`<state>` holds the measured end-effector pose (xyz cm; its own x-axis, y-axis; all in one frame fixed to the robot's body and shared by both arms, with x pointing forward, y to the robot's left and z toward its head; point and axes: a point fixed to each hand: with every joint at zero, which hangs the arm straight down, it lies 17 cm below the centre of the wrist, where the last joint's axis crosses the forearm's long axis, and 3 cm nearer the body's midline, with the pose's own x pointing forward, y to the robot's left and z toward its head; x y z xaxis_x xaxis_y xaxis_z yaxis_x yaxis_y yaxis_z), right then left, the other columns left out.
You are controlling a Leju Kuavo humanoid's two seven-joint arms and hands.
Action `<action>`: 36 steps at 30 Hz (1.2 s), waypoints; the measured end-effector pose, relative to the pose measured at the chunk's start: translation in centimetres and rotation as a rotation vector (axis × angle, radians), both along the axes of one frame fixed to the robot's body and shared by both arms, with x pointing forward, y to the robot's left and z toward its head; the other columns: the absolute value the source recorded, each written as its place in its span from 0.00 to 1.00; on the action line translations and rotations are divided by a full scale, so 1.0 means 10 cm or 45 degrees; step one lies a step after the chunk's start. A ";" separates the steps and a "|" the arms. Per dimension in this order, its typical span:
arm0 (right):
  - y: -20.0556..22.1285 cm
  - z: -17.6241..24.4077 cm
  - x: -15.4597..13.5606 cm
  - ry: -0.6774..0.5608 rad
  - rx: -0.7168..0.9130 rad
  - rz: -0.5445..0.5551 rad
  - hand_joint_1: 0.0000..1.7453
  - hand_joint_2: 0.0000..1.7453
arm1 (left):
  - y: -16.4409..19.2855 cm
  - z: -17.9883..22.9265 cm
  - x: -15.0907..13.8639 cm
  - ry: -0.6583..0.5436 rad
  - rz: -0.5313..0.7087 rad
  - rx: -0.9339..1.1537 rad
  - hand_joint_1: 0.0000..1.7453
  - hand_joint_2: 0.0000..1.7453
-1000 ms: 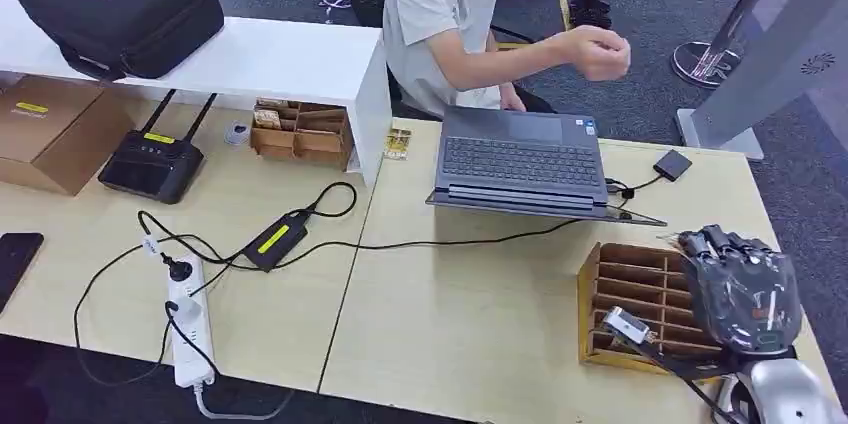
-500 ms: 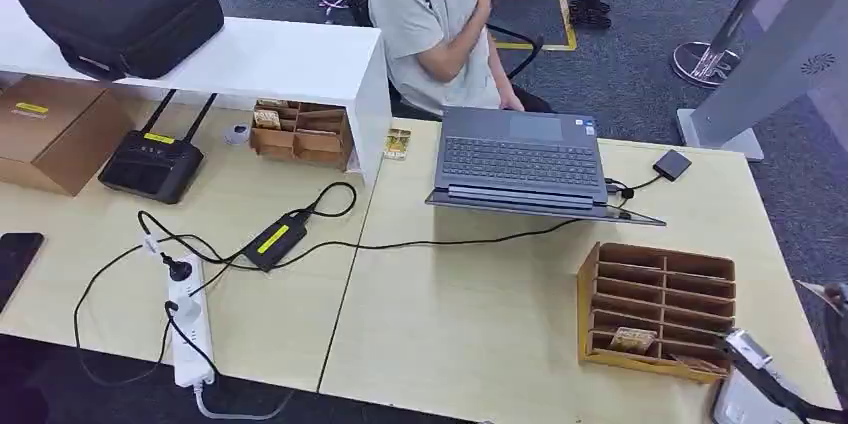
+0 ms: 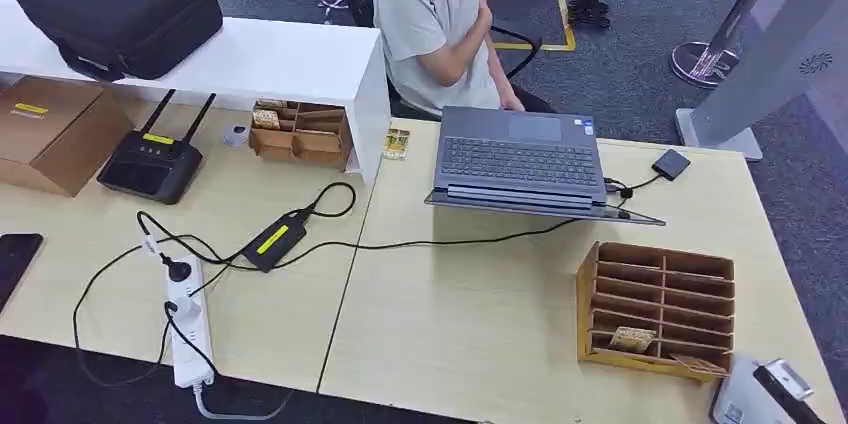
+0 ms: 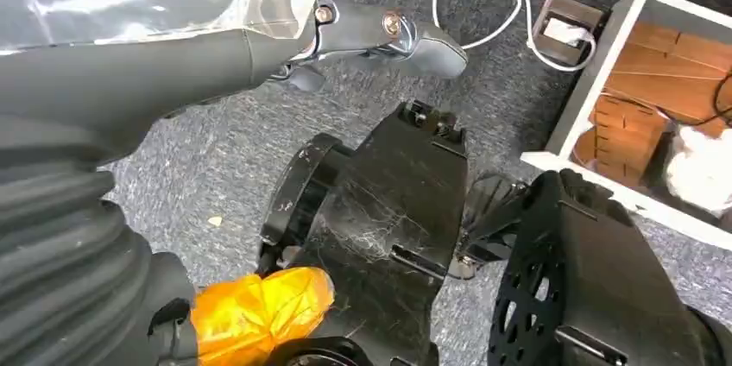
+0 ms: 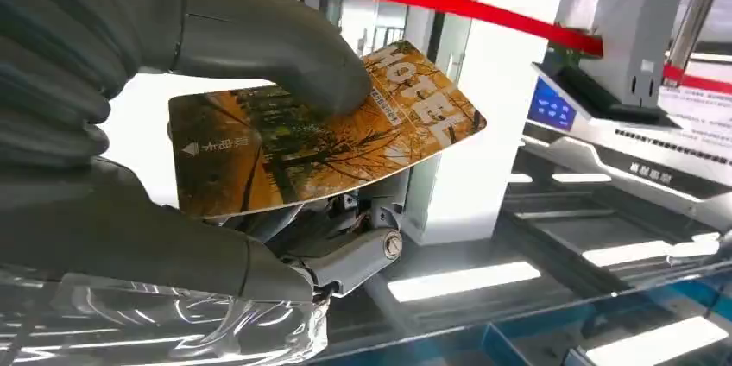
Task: Pass the card to the sensor for recognition and then transmit it.
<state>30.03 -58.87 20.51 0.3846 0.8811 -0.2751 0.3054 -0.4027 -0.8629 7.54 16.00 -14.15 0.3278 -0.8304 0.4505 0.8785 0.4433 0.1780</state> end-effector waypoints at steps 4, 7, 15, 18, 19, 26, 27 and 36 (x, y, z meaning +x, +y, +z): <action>0.11 -0.14 -0.04 0.016 0.019 0.024 1.00 1.00 | -0.02 -0.01 0.00 0.005 0.004 -0.008 0.00 1.00; 0.21 -0.28 -0.09 0.027 0.063 0.026 1.00 1.00 | -0.02 -0.01 0.00 0.006 0.006 -0.011 0.00 1.00; 0.36 -0.52 -0.17 0.059 0.125 0.024 1.00 1.00 | -0.04 -0.01 0.01 0.002 0.005 -0.021 0.00 1.00; 0.39 -0.59 -0.18 0.066 0.146 0.020 1.00 1.00 | -0.05 -0.02 0.01 0.003 0.007 -0.023 0.00 1.00; 0.40 -0.61 -0.18 0.071 0.151 0.017 1.00 1.00 | -0.05 -0.02 0.01 0.003 0.006 -0.025 0.00 1.00; 0.43 -0.77 -0.21 0.098 0.178 0.006 1.00 1.00 | -0.05 -0.03 0.02 0.001 0.004 -0.028 0.00 1.00; 0.43 -0.79 -0.21 0.101 0.183 0.004 1.00 1.00 | -0.05 -0.03 0.02 0.000 0.002 -0.027 0.00 1.00; 0.51 -1.09 -0.24 0.174 0.228 -0.017 1.00 1.00 | -0.08 -0.06 0.04 0.003 -0.019 -0.027 0.00 1.00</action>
<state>27.61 -53.82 9.56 0.3663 0.9158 -0.1649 0.1766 -0.2424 -0.9540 7.96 15.21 -14.75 0.3166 -0.8253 0.4675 0.8853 0.4341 0.1669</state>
